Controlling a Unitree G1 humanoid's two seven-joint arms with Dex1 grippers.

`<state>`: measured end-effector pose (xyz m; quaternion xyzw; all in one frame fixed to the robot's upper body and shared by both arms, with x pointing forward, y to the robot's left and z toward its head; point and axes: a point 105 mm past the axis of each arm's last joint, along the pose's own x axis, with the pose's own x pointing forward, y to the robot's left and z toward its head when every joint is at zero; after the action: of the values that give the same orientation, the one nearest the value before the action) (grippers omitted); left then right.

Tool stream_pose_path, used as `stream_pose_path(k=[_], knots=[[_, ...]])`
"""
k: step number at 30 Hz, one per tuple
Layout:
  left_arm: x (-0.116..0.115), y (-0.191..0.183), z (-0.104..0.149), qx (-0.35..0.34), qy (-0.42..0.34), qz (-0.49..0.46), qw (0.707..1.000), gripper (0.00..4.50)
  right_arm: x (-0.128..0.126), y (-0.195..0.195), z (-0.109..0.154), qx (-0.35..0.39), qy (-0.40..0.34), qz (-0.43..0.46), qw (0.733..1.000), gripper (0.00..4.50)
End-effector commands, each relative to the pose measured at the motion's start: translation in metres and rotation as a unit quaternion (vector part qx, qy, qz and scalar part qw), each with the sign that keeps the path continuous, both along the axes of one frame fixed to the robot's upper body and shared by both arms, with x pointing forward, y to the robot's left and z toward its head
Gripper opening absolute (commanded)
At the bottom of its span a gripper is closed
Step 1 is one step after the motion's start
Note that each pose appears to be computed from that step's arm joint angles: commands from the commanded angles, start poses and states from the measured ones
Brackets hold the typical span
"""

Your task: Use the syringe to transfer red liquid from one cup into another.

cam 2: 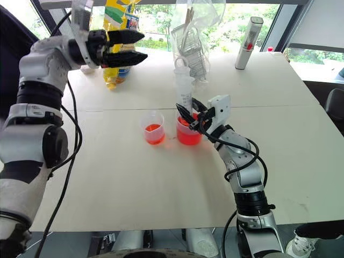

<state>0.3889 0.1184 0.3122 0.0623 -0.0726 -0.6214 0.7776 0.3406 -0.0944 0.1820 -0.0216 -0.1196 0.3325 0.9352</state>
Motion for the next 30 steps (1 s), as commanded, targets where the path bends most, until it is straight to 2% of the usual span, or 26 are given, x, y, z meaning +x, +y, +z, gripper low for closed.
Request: stream_pose_path(k=[1, 7, 11, 18, 25, 30], knots=[[-0.007, 0.013, 0.011, 0.015, -0.032, 0.018, 0.999, 4.46, -0.009, -0.002, 0.064, 0.017, -0.085, 0.003, 0.996, 1.39], [-0.008, 0.021, 0.013, 0.005, -0.036, 0.041, 0.999, 4.46, -0.022, 0.024, 0.120, 0.031, -0.131, 0.061, 0.989, 1.39], [-0.009, 0.025, 0.020, -0.003, -0.045, 0.050, 0.998, 4.46, -0.022, 0.049, 0.127, 0.064, -0.117, 0.106, 0.985, 1.39], [-0.025, 0.041, 0.035, 0.003, -0.056, 0.056, 0.997, 4.46, -0.009, 0.083, 0.086, 0.076, -0.080, 0.140, 0.984, 1.39], [-0.039, 0.049, 0.039, 0.016, -0.055, 0.050, 0.997, 4.46, 0.001, 0.090, 0.040, 0.057, -0.051, 0.139, 0.987, 1.39], [-0.045, 0.039, 0.043, 0.003, -0.045, 0.022, 0.999, 4.46, -0.001, 0.092, 0.029, 0.049, -0.046, 0.141, 0.988, 1.39]])
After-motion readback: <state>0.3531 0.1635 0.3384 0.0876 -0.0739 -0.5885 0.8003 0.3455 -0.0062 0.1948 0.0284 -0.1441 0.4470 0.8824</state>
